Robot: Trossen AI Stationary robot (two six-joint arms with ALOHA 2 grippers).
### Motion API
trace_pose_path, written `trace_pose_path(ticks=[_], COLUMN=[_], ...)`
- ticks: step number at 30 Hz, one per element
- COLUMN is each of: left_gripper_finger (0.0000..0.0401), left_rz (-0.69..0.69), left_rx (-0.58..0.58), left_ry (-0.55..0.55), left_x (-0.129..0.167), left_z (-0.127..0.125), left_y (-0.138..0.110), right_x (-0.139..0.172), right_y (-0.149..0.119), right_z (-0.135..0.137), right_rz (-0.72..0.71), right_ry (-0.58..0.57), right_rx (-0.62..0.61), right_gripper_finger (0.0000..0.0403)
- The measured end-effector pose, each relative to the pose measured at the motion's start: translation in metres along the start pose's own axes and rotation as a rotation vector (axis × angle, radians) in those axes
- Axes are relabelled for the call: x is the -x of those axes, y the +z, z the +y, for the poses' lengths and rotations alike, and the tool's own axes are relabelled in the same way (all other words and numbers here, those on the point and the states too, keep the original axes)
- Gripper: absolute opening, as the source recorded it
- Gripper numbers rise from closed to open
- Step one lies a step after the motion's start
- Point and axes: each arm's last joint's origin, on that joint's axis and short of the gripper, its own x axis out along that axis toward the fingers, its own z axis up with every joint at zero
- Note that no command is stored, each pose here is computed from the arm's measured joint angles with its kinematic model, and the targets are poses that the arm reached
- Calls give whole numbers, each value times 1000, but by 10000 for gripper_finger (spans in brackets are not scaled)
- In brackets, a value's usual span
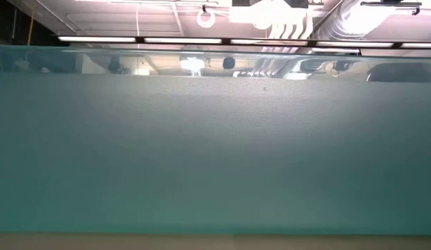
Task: Sort candy
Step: Put the brown chocolate bar into the transparent bin
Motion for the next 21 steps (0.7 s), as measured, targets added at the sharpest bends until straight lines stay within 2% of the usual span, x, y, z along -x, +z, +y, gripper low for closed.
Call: trace_pose_path(ticks=[5, 8, 11, 16, 21], left_gripper_finger=[184, 184, 184, 184, 184], left_rz=[-10, -4, 13, 103, 269], left_rx=[-15, -44, -52, -99, -312], left_ry=[0, 0, -18, -116, -226], left_x=[2, 2, -2, -11, -13], left_z=[1, 1, -2, -16, -35], left_y=[3, 2, -3, -23, -54], right_x=[56, 104, 144, 197, 228], right_y=[-2, 10, 32, 83, 134], right_z=[3, -5, -22, -55, -82], right_rz=[-56, -228, -462, -792, -934], right_ry=[-30, -69, -156, -314, -416], right_rx=[119, 169, 214, 290, 408], right_gripper_finger=[1, 0, 0, 0, 0])
